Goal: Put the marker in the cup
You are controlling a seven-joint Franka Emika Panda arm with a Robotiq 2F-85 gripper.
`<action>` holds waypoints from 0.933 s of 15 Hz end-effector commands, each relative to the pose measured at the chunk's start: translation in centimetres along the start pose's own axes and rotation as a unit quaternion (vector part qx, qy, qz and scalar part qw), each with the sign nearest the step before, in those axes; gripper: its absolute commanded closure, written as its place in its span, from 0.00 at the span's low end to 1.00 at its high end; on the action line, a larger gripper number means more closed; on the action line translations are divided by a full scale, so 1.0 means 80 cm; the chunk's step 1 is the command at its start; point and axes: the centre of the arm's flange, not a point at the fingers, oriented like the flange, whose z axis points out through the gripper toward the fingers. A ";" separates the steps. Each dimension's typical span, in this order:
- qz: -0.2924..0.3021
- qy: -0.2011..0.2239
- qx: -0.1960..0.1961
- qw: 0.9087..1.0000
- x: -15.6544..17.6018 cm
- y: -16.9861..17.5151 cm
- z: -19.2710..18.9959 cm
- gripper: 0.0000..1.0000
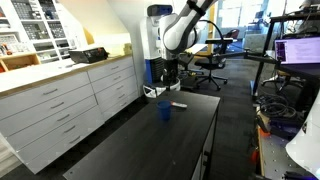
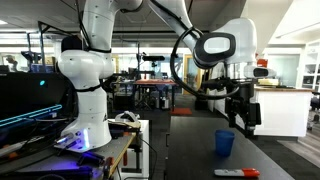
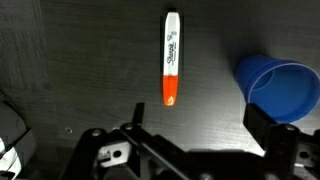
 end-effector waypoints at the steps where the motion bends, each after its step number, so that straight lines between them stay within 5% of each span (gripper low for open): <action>1: -0.008 -0.008 -0.008 1.000 0.019 -0.005 0.014 0.00; 14: 0.002 -0.020 -0.010 1.000 0.036 0.022 0.041 0.00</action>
